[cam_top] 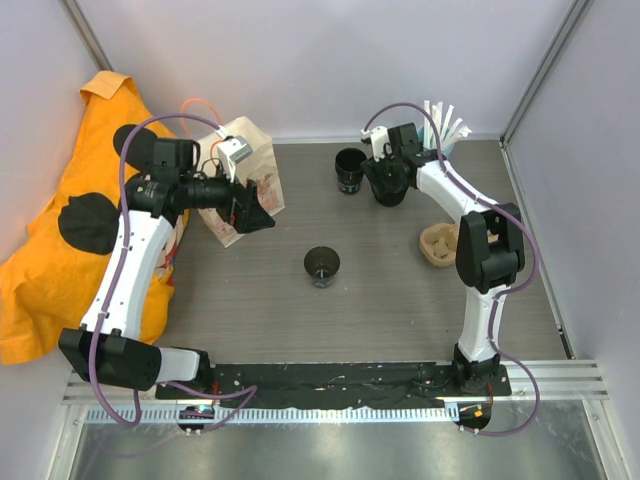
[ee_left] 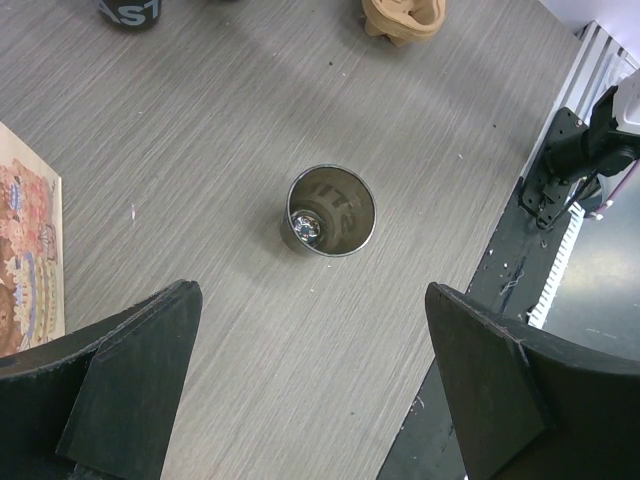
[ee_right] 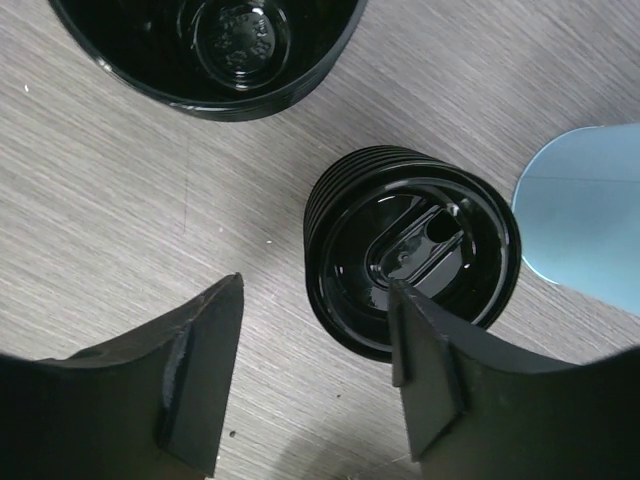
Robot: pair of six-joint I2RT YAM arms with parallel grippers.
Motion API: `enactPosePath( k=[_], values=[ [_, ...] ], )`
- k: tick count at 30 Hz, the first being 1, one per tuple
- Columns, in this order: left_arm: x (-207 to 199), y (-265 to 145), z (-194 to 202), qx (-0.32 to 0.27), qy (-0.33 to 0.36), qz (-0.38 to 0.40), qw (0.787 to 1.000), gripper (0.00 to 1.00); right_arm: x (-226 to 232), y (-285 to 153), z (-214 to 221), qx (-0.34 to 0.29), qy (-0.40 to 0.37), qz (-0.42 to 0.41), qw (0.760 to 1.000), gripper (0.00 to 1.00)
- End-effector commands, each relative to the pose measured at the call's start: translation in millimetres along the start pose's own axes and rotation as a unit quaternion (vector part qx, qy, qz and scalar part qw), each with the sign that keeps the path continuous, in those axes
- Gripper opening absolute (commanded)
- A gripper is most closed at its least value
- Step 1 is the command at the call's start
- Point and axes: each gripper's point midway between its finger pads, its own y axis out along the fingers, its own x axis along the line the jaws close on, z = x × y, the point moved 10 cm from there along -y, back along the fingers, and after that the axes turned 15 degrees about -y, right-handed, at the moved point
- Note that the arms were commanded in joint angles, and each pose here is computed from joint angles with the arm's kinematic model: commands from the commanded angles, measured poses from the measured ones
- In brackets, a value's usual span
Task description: Pack the takeout coffee
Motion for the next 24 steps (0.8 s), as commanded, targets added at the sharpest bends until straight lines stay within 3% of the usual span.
enactPosePath(
  k=[1,5,16,24],
  values=[
    [-1,-2,-4,-0.016,0.009,0.005,1.000,1.00,-13,-7,-18,-0.029,-0.006,0.033,0.999,0.61],
    [0,-1,-4,-0.016,0.008,0.006,1.000,1.00,-12,-3,-16,-0.025,-0.007,0.031,0.999,0.53],
    [2,-2,-3,-0.017,0.004,0.003,1.000,1.00,-8,15,-6,-0.006,-0.007,0.025,1.000,0.51],
    [3,-1,-3,-0.018,0.003,0.002,1.000,1.00,-6,15,-5,-0.009,-0.004,0.022,1.000,0.39]
  ],
)
